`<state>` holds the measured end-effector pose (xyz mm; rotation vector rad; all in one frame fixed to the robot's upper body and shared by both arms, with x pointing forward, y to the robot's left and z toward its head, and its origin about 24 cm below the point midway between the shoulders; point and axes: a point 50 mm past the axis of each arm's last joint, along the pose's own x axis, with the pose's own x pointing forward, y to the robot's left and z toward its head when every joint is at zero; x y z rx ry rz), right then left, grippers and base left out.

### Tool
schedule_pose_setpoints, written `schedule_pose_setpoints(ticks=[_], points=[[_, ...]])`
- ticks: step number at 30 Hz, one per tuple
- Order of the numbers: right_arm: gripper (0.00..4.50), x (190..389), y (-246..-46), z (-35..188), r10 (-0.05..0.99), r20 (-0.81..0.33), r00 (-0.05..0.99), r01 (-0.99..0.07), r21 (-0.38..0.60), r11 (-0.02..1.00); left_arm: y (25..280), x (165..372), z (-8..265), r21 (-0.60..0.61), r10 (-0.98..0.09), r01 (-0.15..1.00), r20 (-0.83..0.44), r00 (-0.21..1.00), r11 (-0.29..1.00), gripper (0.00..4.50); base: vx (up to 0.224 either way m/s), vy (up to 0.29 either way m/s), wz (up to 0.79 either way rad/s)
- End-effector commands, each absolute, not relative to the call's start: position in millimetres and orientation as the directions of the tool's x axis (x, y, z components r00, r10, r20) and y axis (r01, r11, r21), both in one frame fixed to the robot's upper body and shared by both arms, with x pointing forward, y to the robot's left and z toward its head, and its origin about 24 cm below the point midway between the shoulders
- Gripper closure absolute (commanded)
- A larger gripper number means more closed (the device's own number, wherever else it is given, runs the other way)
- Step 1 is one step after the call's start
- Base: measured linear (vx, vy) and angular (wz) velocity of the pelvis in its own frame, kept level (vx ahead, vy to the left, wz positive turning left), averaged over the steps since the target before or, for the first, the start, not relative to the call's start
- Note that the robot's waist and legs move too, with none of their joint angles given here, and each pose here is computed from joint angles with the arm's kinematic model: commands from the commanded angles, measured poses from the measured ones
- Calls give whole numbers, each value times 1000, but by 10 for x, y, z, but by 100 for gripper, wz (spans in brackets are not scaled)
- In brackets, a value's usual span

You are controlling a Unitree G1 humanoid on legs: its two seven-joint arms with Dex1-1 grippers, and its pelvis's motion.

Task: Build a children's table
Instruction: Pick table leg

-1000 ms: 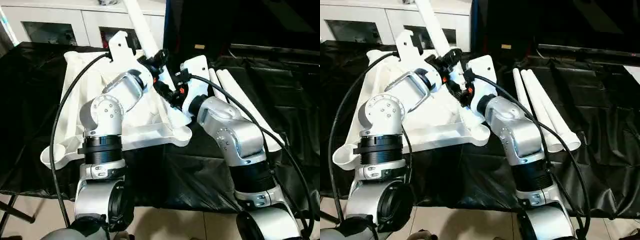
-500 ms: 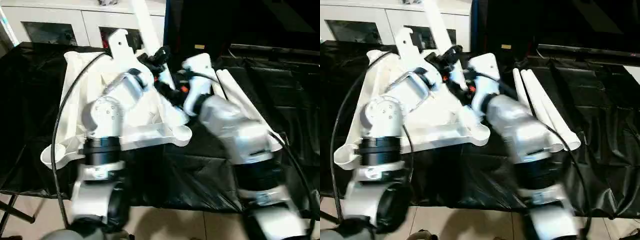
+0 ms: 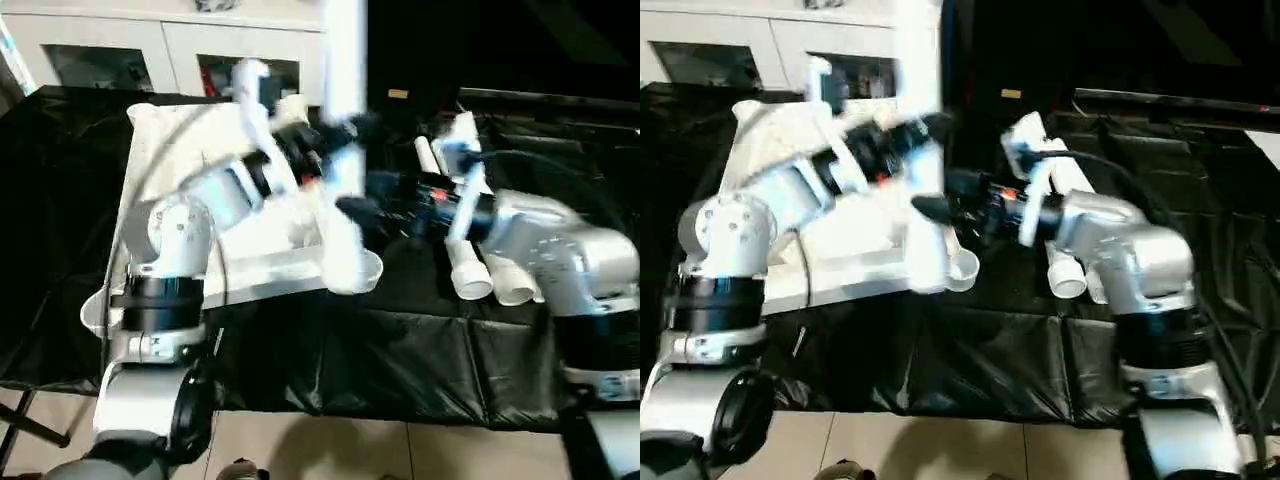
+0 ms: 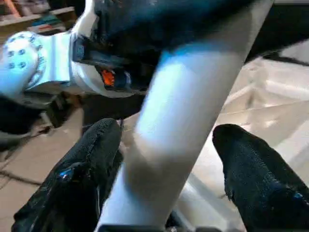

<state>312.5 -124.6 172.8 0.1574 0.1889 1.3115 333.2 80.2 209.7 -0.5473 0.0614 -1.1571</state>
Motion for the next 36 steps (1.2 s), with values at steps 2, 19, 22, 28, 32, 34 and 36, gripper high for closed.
schedule_pose_setpoints(ticks=[2,19,22,28,32,34,36], points=[[100,3038,-1232,1725,994,-54,97,-959,262,108,748,3232,2201,-388,-918,908,279,281,160,265,0,0,0],[147,3004,-1200,1678,999,-25,-27,-944,330,-17,742,3108,2259,-359,-918,933,381,111,-36,265,0,0,0],[177,2983,-1174,1660,999,-14,-51,-938,344,-43,725,3112,2253,-362,-916,932,386,112,-38,265,0,0,0],[223,2964,-1136,1631,998,-18,-64,-937,346,-54,695,3117,2248,-364,-914,930,391,109,-45,265,0,0,0],[177,2975,-1112,1617,998,-16,-53,-936,350,-44,681,3118,2244,-365,-914,930,392,106,-49,265,0,0,0],[142,2981,-1106,1608,999,-16,-48,-936,351,-39,680,3113,2239,-364,-915,930,390,100,-53,266,0,0,0],[140,2983,-1104,1606,999,-17,-46,-936,350,-37,681,3108,2238,-363,-916,930,389,96,-57,266,0,0,0]])
